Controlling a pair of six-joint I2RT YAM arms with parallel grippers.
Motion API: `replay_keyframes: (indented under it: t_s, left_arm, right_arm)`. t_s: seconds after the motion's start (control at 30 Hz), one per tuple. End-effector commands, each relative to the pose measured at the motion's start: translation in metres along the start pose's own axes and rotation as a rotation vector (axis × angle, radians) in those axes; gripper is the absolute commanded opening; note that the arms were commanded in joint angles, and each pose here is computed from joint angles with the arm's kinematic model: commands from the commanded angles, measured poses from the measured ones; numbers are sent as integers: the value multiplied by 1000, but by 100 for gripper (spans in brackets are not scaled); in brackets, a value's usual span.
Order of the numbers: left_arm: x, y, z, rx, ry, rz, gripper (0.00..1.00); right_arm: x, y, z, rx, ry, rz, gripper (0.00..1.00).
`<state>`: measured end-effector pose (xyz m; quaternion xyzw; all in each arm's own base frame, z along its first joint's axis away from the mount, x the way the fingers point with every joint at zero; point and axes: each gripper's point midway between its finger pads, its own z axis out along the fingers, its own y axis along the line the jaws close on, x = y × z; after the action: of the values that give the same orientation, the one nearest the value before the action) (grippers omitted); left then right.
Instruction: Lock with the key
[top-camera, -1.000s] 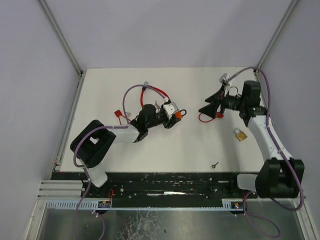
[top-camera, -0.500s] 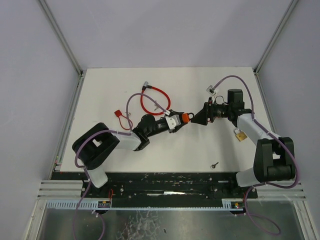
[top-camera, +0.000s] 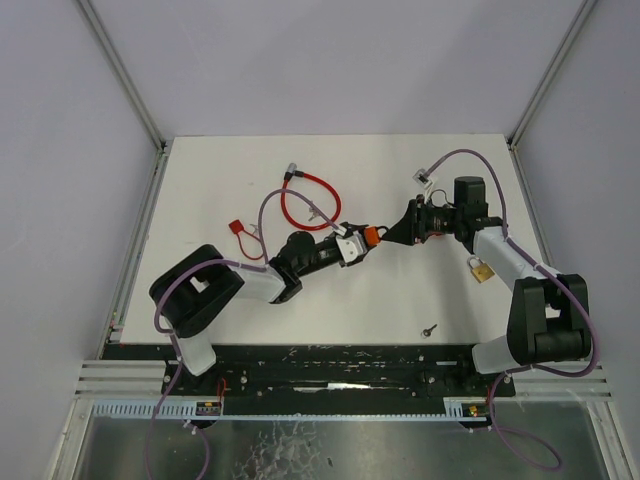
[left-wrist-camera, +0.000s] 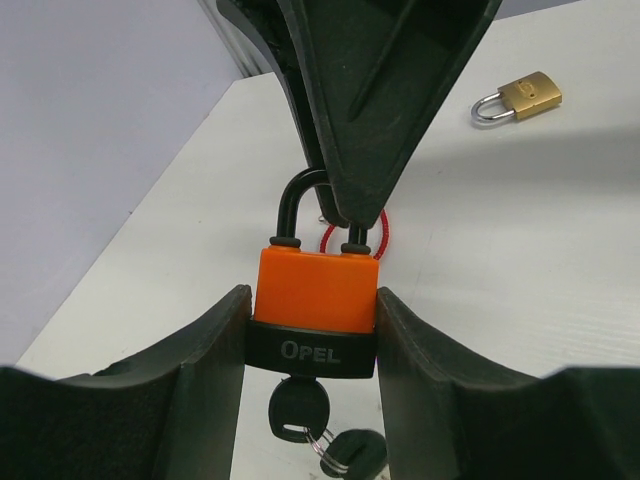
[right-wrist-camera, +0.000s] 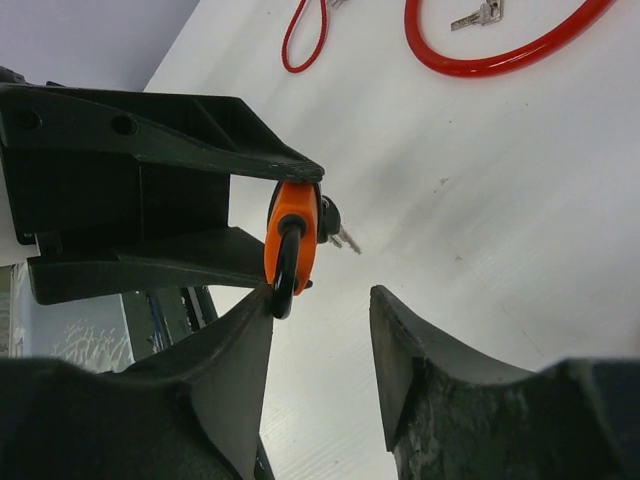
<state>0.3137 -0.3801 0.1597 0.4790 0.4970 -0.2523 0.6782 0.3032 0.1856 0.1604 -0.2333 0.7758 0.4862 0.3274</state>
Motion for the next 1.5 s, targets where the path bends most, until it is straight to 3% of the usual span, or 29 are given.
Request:
replay_keyframes:
  t_s: [0.0, 0.37, 0.57, 0.63, 0.73, 0.93, 1.0, 1.17, 1.27, 1.47]
  left_arm:
    - [-27, 13, 12, -44, -82, 83, 0]
    - [-23, 11, 15, -50, -59, 103, 0]
    - [-23, 12, 15, -59, -54, 108, 0]
    - [-23, 12, 15, -60, -55, 106, 2]
    - [-27, 12, 14, -59, -66, 82, 21]
    - [-38, 5, 4, -6, -109, 50, 73]
    - [-42, 3, -2, 38, -125, 10, 80]
    - [-48, 6, -19, 239, -128, -167, 82]
    - [-45, 1, -29, 382, -101, -206, 79]
    - [-21, -12, -30, 519, -18, -276, 71]
  right_arm:
    - [-25, 10, 1, -13, -40, -52, 47]
    - [-22, 12, 6, -18, -24, -44, 33]
    - [-22, 15, 8, -47, -16, -52, 2]
    - [-24, 17, 6, -49, -16, -70, 0]
    - [-29, 19, 4, -48, -14, -119, 0]
    - [-36, 20, -10, -56, -30, -173, 0]
    - [-36, 21, -16, -57, -28, -210, 0]
    - [-37, 25, -26, -54, -27, -300, 0]
    - [-40, 29, -35, -65, -41, -364, 0]
    - [-39, 37, -45, -72, -46, -476, 0]
